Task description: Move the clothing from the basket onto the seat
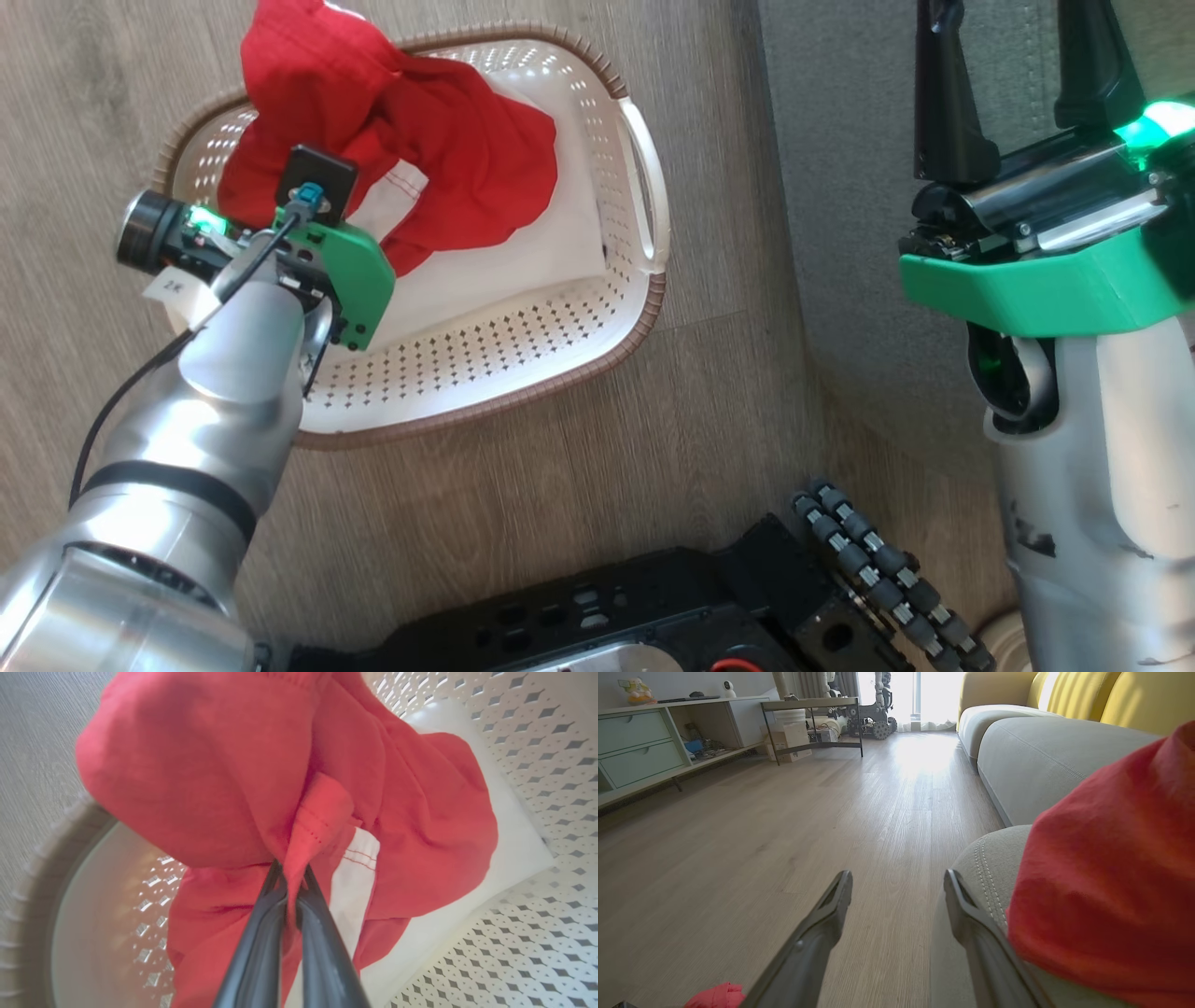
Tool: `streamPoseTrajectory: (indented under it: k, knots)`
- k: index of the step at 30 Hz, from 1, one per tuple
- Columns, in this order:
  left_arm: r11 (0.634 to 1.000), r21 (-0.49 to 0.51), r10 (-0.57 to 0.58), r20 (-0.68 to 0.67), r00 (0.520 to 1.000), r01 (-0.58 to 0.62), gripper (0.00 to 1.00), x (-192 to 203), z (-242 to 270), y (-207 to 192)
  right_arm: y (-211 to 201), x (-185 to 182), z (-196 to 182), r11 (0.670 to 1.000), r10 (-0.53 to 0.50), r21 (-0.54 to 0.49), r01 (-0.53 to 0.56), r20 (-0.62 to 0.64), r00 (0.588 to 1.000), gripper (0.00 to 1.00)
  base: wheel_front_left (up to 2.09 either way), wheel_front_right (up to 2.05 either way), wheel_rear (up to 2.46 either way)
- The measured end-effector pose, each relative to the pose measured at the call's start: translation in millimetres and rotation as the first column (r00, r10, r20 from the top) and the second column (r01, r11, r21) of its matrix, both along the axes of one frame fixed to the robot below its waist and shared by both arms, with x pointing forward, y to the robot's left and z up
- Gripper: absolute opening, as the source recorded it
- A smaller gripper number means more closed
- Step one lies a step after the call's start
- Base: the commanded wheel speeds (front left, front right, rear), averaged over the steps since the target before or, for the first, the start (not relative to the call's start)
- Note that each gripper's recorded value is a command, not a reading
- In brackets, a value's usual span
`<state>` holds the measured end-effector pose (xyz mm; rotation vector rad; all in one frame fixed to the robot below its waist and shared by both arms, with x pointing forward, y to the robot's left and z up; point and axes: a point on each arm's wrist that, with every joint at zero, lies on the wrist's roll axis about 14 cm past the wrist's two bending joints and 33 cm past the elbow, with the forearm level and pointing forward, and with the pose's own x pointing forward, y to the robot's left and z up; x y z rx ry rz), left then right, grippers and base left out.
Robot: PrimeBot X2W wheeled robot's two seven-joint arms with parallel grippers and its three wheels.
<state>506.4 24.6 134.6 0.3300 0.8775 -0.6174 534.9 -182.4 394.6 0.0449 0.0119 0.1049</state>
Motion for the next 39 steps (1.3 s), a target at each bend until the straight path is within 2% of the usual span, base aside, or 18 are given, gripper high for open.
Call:
streamPoseTrajectory:
  k: [3, 10, 20, 26, 33, 34, 39]
  knots:
    - [1.000, -0.002, -0.011, 0.008, 1.000, 0.011, 0.00, -0.6, 5.2, -2.9, -0.1, 0.0, 4.9, 1.000, 0.000, 0.000, 0.000, 0.009, 1.000, 1.00, 0.00, 0.00, 0.00]
    - [0.995, -0.086, -0.037, 0.084, 0.996, 0.044, 0.00, -3.8, 42.8, -19.1, 3.0, -3.1, 25.9, 1.000, 0.002, 0.012, -0.003, 0.038, 0.999, 1.00, 0.00, 0.00, 0.00]
    - [0.982, -0.172, -0.025, 0.259, 0.966, 0.072, 0.00, 6.4, 134.5, -29.4, 8.6, -28.8, 53.4, 0.999, 0.001, 0.036, -0.002, 0.037, 0.999, 1.00, 0.00, 0.00, 0.00]
    - [0.971, -0.227, 0.013, 0.372, 0.928, 0.077, 0.00, 2.2, 202.7, -32.5, 8.1, -58.0, 69.4, 0.999, -0.012, 0.044, 0.011, 0.029, 1.000, 1.00, 0.00, 0.00, 0.00]
    - [0.955, -0.287, 0.075, 0.493, 0.867, 0.081, 0.00, -14.3, 284.1, -27.4, 7.6, -109.4, 76.7, 0.998, -0.026, 0.057, 0.026, -0.003, 1.000, 1.00, 0.00, 0.00, 0.00]
    - [0.955, -0.287, 0.075, 0.493, 0.867, 0.081, 0.00, -14.3, 284.1, -27.4, 7.6, -109.4, 76.7, 0.998, -0.026, 0.057, 0.026, -0.003, 1.000, 1.00, 0.00, 0.00, 0.00]
    - [0.939, -0.327, 0.112, 0.578, 0.808, 0.103, 0.00, -29.5, 344.6, -25.7, 10.6, -144.6, 81.2, 0.998, -0.023, 0.065, 0.024, -0.009, 1.000, 1.00, 0.00, 0.00, 0.00]
